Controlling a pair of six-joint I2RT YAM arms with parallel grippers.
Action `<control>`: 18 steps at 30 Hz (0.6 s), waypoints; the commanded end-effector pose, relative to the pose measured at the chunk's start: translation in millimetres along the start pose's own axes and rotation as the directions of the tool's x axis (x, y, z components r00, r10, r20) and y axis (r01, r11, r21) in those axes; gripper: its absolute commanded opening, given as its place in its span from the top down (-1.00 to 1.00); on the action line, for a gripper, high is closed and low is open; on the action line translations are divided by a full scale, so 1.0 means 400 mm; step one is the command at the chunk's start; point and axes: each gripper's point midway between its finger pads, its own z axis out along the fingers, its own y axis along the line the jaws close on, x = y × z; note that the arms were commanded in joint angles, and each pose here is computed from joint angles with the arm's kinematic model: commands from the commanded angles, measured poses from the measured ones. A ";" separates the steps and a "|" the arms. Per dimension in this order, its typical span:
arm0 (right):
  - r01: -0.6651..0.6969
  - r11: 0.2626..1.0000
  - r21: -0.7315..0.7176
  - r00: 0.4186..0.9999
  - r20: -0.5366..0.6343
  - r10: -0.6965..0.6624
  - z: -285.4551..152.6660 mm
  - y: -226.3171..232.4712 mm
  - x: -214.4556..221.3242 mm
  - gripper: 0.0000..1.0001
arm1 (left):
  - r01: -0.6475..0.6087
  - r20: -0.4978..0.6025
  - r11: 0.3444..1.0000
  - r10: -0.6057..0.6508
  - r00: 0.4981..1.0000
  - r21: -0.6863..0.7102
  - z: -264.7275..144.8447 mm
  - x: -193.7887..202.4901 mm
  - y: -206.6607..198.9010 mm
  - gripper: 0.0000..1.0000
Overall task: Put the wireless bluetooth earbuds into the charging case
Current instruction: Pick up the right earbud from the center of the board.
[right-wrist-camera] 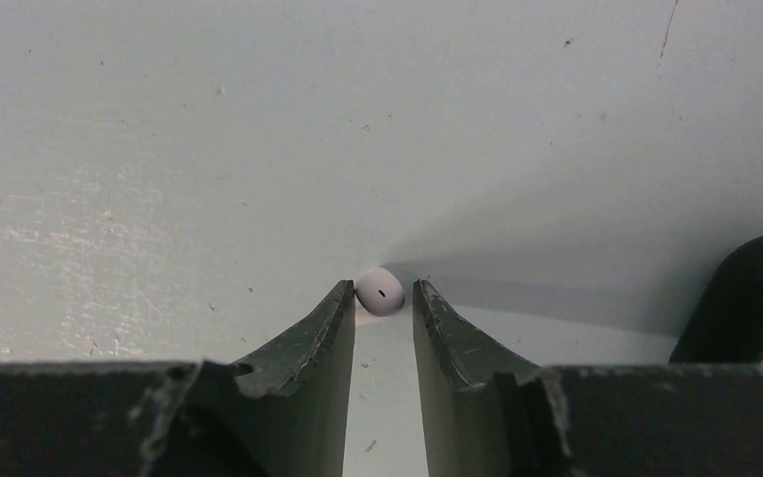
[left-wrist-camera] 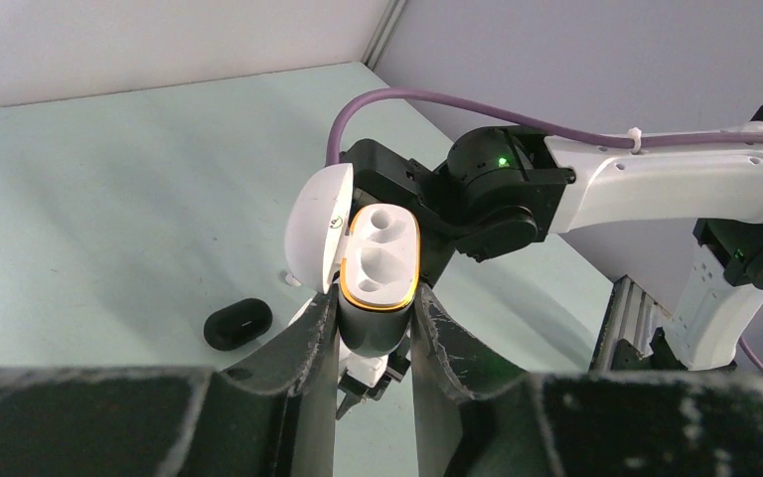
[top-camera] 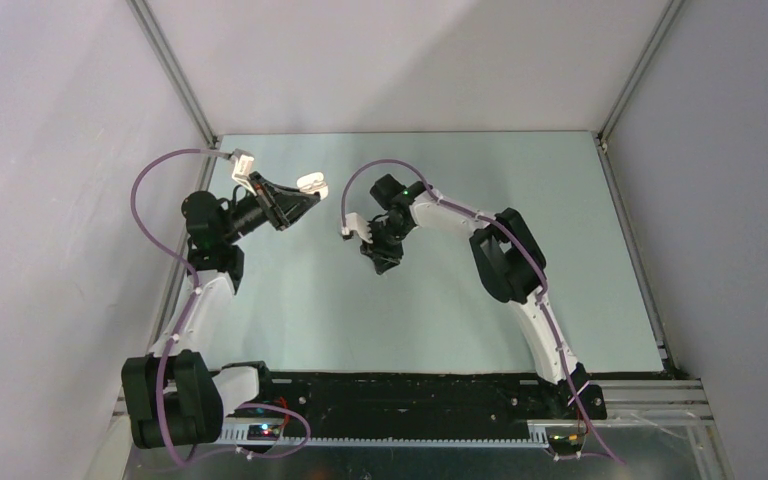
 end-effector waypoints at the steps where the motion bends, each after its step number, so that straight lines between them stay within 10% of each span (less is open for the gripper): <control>1: 0.007 1.000 -0.009 1.000 0.010 -0.007 0.001 -0.007 -0.008 0.37 | -0.018 0.013 1.000 0.018 1.000 0.005 -0.002 -0.015 -0.003 1.00; 18: 0.014 0.996 0.090 1.000 0.020 -0.016 -0.130 -0.019 -0.060 0.99 | -0.017 0.010 1.000 0.017 1.000 0.012 0.004 -0.009 0.009 1.00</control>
